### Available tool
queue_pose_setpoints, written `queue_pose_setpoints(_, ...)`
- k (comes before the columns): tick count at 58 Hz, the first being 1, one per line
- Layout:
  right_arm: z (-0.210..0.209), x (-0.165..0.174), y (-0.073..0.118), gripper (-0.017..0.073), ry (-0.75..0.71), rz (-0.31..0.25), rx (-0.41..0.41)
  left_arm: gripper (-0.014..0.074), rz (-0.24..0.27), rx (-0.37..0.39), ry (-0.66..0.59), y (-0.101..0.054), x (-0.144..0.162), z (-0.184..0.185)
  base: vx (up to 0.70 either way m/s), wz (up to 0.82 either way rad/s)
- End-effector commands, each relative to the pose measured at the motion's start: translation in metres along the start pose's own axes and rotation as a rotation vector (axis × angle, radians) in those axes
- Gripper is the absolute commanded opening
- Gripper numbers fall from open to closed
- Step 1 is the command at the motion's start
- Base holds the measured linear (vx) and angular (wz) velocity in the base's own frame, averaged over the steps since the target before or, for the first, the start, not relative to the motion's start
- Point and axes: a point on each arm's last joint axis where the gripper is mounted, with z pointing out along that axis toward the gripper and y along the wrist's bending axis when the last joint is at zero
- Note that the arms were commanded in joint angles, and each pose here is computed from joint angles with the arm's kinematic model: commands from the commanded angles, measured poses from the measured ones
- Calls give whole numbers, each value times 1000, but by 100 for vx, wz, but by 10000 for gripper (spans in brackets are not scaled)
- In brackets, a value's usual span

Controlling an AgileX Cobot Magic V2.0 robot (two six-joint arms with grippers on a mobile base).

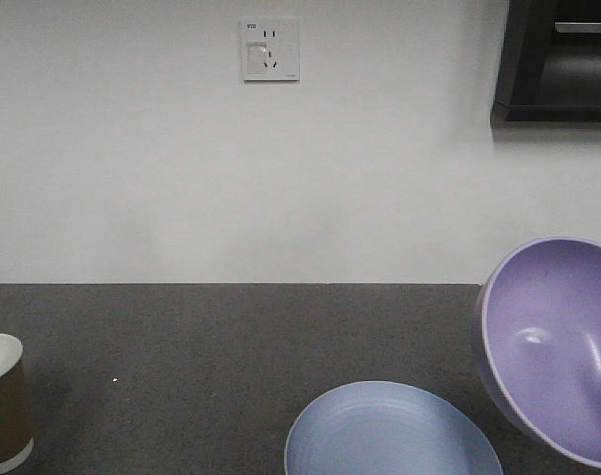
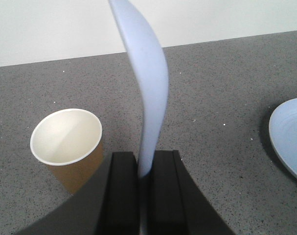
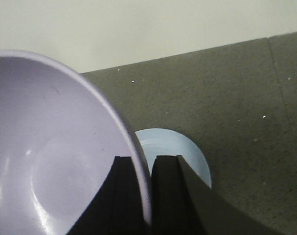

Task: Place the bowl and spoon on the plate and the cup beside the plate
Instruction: 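Lower the lilac bowl onto the pale blue plate and open the right gripper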

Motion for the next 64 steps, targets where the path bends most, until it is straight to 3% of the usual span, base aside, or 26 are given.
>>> queue_pose_setpoints(1,4,-13,2,-8,-61,71,-51,0,-7,3,-120,-1,-15,-8,0,0)
queue_pose_setpoints(11,28,-16,-7,-8,-2,174,-96,0,-14,5,-123,-1,-15,-8,0,0)
queue_pose_setpoints(27,64,-37,-21,-7,155,145,-121,0,-59,47,-92,-5,-13,-7,0,0)
queue_pose_setpoints(35,93,-43,-11,-7,264,40,-82,0,-59,48,-87,-5,-12,-7,0,0)
queue_pose_setpoints(42,121,-40,0,-7,340,-78,38,0,-59,48,-87,-5,-12,-7,0,0)
queue_pose_setpoints(48,142,-36,5,-7,394,-120,117,0,-59,48,-84,-5,-12,-7,0,0)
queue_pose_setpoints(54,163,-28,18,-7,448,-185,119,0,-58,48,-82,-5,-12,-7,0,0)
queue_pose_setpoints(64,199,-14,18,-7,522,-160,97,0,-58,48,-76,-5,-11,-7,0,0)
